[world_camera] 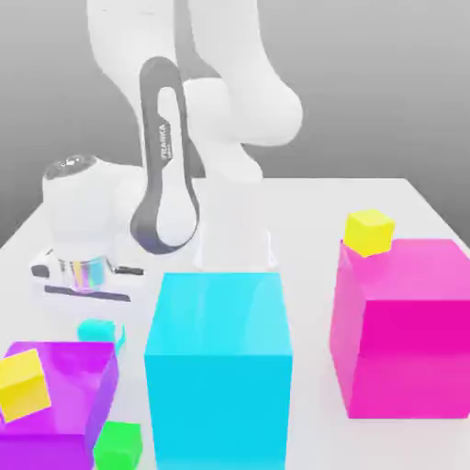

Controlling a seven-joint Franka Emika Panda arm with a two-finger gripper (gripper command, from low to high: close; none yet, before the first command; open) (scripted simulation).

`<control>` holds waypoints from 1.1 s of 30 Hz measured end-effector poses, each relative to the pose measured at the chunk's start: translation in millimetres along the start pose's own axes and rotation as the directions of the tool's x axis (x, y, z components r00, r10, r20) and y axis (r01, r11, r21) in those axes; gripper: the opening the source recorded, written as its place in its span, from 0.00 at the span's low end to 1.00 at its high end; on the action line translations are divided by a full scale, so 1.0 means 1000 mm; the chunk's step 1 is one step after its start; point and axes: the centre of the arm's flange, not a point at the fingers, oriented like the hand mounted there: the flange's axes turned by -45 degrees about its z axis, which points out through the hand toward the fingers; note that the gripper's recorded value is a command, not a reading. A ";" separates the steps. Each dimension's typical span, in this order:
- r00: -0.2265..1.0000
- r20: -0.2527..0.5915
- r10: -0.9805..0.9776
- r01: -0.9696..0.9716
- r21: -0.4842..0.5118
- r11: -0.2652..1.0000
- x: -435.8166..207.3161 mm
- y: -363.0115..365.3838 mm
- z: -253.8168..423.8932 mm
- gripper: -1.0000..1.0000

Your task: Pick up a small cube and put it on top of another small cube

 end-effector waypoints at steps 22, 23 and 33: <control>0.995 -0.059 0.082 -0.073 0.131 0.989 0.103 -0.222 -0.231 0.00; 0.994 -0.050 0.097 -0.090 0.131 0.987 0.097 -0.235 -0.236 0.00; 0.966 0.016 0.259 -0.260 0.089 0.962 0.022 -0.343 -0.274 0.00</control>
